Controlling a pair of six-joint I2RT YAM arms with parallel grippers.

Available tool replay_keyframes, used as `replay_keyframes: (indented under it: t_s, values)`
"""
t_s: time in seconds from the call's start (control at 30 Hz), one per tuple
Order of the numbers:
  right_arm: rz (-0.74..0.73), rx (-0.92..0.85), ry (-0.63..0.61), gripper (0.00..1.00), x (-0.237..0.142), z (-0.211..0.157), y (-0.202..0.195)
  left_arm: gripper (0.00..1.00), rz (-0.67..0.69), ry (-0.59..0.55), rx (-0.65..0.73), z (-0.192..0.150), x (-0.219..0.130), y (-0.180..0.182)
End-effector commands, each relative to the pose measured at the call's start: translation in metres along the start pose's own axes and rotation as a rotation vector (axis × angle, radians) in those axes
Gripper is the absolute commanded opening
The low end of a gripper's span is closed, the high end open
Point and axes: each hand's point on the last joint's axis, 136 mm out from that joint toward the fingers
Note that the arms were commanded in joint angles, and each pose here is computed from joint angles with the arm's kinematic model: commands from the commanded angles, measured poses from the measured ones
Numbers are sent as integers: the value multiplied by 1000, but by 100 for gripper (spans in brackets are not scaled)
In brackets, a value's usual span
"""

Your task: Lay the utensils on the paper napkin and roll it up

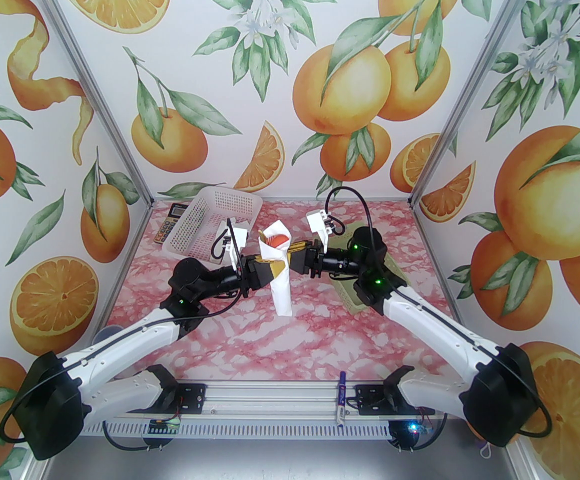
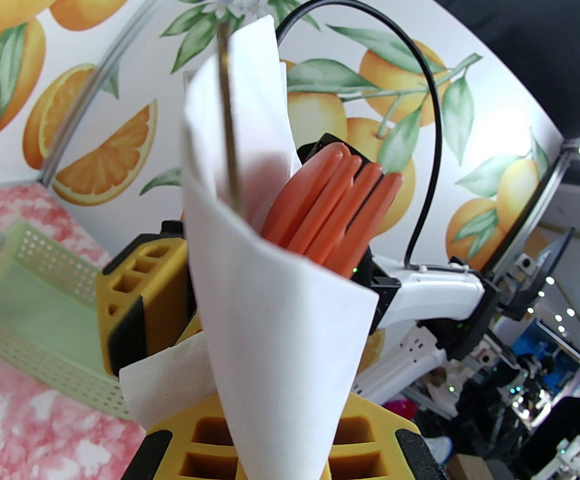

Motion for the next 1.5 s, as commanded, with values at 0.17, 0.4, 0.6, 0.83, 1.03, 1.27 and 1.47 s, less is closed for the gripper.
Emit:
replay_keyframes:
  t_s: [0.17,0.4,0.6,0.83,1.03,1.27,1.47]
  values:
    - [-114,-28,-3,38,-12,15,-20,0,-10,33,6,-2,7,-3]
    - [-303,37,24,39,-44,1,-62,0,50,13,8,-1,5,9]
    - [-418,49,35,43,-88,1,-66,0,182,-3,16,-1,-1,33]
    - [-351,149,23,42,-98,-7,-27,0,287,-33,7,1,-7,55]
    - [-247,189,15,47,-75,-28,13,0,314,-64,-5,5,-9,61]
    - [-226,199,56,52,-48,-53,19,0,302,-76,-29,5,-9,62]
    - [-237,151,93,56,-33,-57,14,0,288,-70,-44,4,-7,61]
Point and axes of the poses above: each hand's point on the last joint's axis, 136 mm out from that joint toward the fingers, its own x axis out along the fingers, its own y axis along the line the jaws close on, z = x × y, and after that the axes turned 15 degrees about -x, right-handed
